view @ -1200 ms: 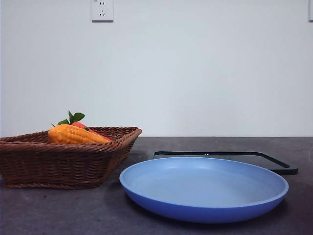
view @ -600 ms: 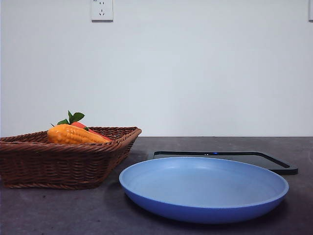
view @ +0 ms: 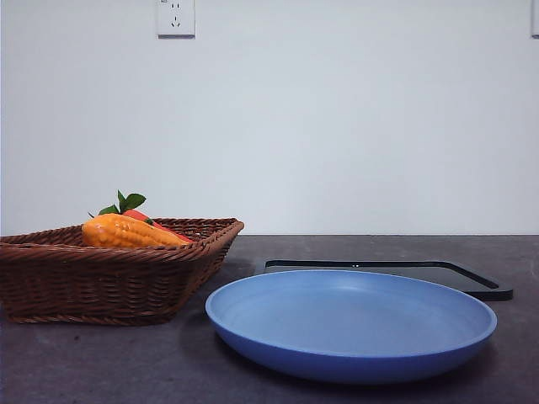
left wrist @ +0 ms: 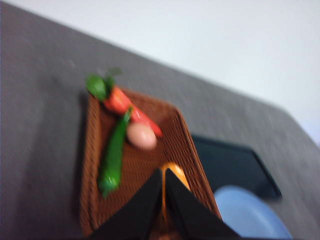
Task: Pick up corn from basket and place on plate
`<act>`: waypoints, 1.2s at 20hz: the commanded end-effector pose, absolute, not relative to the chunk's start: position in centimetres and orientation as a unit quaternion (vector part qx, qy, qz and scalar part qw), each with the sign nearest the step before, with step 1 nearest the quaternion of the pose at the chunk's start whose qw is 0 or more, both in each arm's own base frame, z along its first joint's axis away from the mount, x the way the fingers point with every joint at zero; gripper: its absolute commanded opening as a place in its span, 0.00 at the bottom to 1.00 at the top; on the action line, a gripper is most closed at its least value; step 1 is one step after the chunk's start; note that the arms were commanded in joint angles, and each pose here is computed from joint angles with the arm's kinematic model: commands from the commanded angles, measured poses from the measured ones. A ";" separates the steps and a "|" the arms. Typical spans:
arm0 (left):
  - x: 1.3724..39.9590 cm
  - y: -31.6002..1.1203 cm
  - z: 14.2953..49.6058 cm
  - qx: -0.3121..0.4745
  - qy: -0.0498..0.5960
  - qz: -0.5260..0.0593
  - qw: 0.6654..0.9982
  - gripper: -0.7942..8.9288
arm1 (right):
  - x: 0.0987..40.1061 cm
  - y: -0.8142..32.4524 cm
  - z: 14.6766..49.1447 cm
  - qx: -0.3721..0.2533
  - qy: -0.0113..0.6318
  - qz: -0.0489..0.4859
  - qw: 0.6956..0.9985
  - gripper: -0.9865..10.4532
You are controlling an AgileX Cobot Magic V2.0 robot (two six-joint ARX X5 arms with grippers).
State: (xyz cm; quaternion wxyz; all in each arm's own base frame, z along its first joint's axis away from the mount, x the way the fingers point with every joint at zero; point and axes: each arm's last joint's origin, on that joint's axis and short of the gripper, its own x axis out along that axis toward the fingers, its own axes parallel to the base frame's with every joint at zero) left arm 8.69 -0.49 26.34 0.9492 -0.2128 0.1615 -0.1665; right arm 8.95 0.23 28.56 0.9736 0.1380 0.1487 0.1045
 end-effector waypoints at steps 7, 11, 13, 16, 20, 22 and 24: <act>9.9 -0.6 28.7 -0.132 0.285 -0.216 0.925 0.09 | 11.6 1.0 30.3 0.079 0.316 0.202 0.924 0.09; 10.6 -0.8 28.7 -0.124 0.322 -0.229 0.910 0.09 | 12.8 1.6 30.0 0.073 0.363 0.223 0.902 0.09; 10.9 -0.9 28.5 -0.126 0.338 -0.234 0.903 0.09 | 13.4 1.9 29.6 0.071 0.379 0.231 0.893 0.09; 11.2 -0.9 28.3 -0.127 0.343 -0.234 0.901 0.16 | 14.0 2.1 29.2 0.074 0.395 0.235 0.885 0.12; 11.4 -0.9 28.5 -0.123 0.331 -0.235 0.906 0.50 | 14.8 2.2 28.7 0.090 0.414 0.228 0.877 0.36; 11.5 -0.9 28.5 -0.123 0.331 -0.235 0.905 0.51 | 15.6 2.4 28.2 0.092 0.428 0.231 0.869 0.36; 11.7 -0.9 28.4 -0.124 0.334 -0.235 0.904 0.51 | 16.8 2.9 27.5 0.096 0.445 0.243 0.857 0.36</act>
